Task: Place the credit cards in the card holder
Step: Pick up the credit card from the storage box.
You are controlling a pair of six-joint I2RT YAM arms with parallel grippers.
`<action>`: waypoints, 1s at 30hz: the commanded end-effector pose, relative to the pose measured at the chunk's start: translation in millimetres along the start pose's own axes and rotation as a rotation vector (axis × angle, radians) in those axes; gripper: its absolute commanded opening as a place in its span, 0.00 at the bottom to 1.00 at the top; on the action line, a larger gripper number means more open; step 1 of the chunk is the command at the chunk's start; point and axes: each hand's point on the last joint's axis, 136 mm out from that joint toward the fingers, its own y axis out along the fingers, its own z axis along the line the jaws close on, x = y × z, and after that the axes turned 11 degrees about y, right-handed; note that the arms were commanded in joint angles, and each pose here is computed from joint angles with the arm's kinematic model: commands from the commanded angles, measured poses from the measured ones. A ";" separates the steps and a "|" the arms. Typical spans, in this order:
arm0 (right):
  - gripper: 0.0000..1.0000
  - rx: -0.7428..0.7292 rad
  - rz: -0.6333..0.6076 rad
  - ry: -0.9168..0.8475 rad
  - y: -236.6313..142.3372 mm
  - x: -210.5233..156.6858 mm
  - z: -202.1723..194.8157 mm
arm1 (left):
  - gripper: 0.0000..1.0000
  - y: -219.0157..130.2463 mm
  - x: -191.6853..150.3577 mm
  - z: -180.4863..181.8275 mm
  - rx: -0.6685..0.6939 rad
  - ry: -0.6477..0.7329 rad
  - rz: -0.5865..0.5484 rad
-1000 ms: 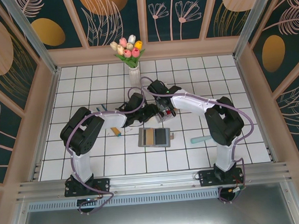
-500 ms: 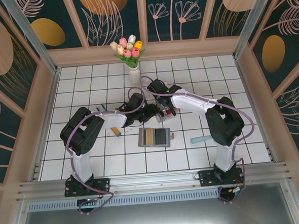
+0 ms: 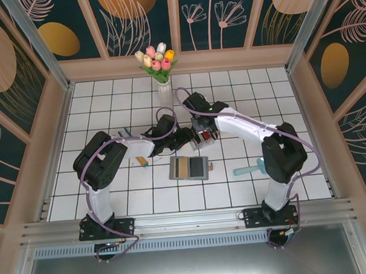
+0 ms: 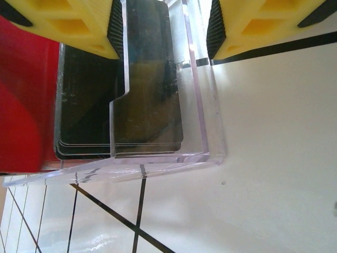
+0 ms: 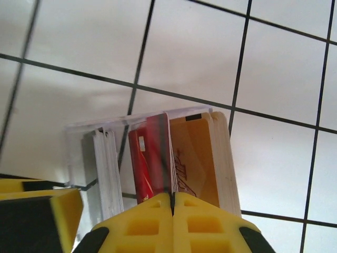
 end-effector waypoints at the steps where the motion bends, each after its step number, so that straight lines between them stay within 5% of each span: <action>1: 0.01 0.137 -0.011 0.091 -32.7 11.3 3.1 | 0.49 -13.7 -3.2 4.6 0.023 0.026 0.004; 12: 0.00 0.770 -0.040 0.388 -121.7 15.9 31.3 | 0.72 -111.5 25.5 -70.8 -0.234 0.127 -0.224; 19: 0.00 0.970 -0.047 0.458 -156.2 16.5 30.6 | 0.74 -141.7 19.7 -122.3 -0.492 0.172 -0.207; 22: 0.00 0.997 -0.033 0.465 -156.7 14.1 30.1 | 0.70 -145.3 21.2 -130.0 -0.528 0.178 -0.210; 30: 0.00 1.039 -0.011 0.490 -151.9 10.6 26.9 | 0.33 -153.8 21.0 -139.0 -0.576 0.192 -0.220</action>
